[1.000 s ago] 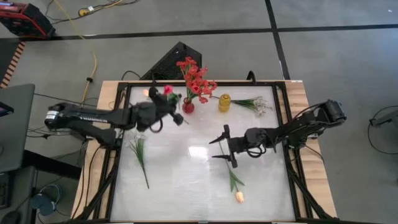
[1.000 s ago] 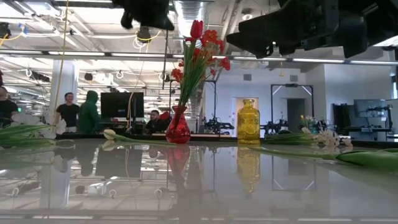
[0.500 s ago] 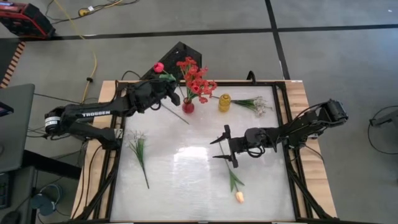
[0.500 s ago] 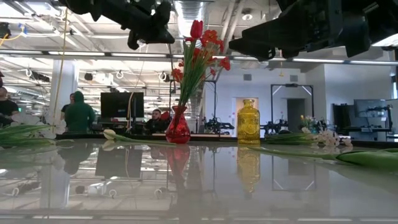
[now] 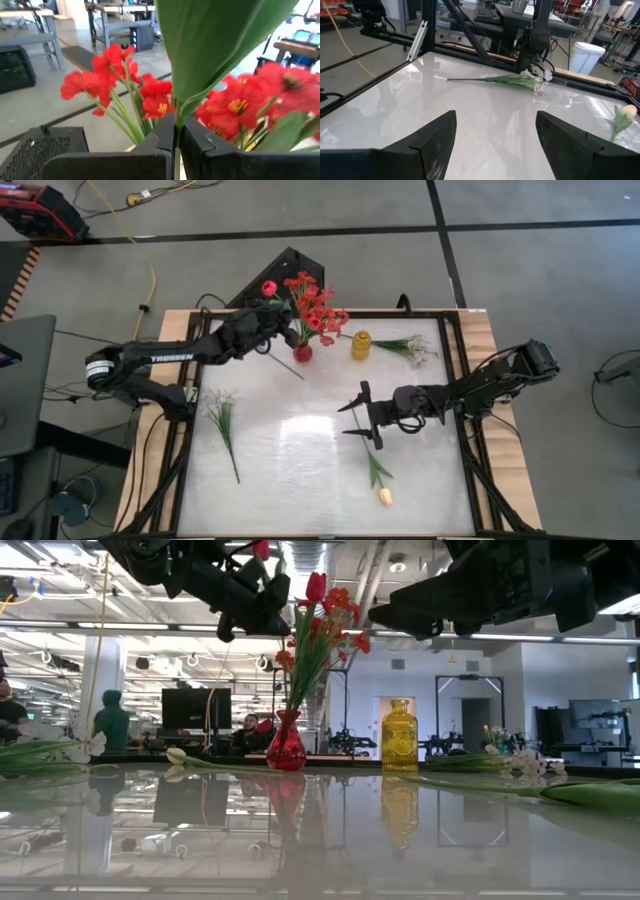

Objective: Sort flowers into vase by color
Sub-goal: Put the red tulip into the red vase

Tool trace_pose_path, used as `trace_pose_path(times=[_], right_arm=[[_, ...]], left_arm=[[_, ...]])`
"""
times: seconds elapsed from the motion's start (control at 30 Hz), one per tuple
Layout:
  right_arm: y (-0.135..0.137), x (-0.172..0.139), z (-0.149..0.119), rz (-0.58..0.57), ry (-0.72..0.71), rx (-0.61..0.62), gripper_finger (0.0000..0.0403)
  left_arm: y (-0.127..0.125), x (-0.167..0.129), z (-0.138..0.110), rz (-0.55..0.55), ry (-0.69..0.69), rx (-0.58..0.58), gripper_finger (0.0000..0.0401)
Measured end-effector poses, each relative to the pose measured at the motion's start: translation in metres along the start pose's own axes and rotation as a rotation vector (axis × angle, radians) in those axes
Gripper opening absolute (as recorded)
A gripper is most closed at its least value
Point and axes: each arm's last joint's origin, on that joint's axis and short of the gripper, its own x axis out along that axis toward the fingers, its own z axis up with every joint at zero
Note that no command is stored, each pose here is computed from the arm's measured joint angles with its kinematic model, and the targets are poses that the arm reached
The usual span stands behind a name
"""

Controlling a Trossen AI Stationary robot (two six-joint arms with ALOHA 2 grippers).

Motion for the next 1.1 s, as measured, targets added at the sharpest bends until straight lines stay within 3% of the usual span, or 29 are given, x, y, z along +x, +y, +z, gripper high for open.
trace_pose_path(times=[0.63, 1.1], right_arm=[[-0.012, 0.0, -0.003, -0.044, 0.012, 0.006, 0.0302], [-0.013, -0.002, -0.001, -0.041, 0.026, -0.012, 0.0302]], left_arm=[[0.008, 0.005, -0.011, 0.047, 0.094, -0.073, 0.0], [0.011, 0.035, -0.052, 0.047, 0.229, -0.093, 0.0]])
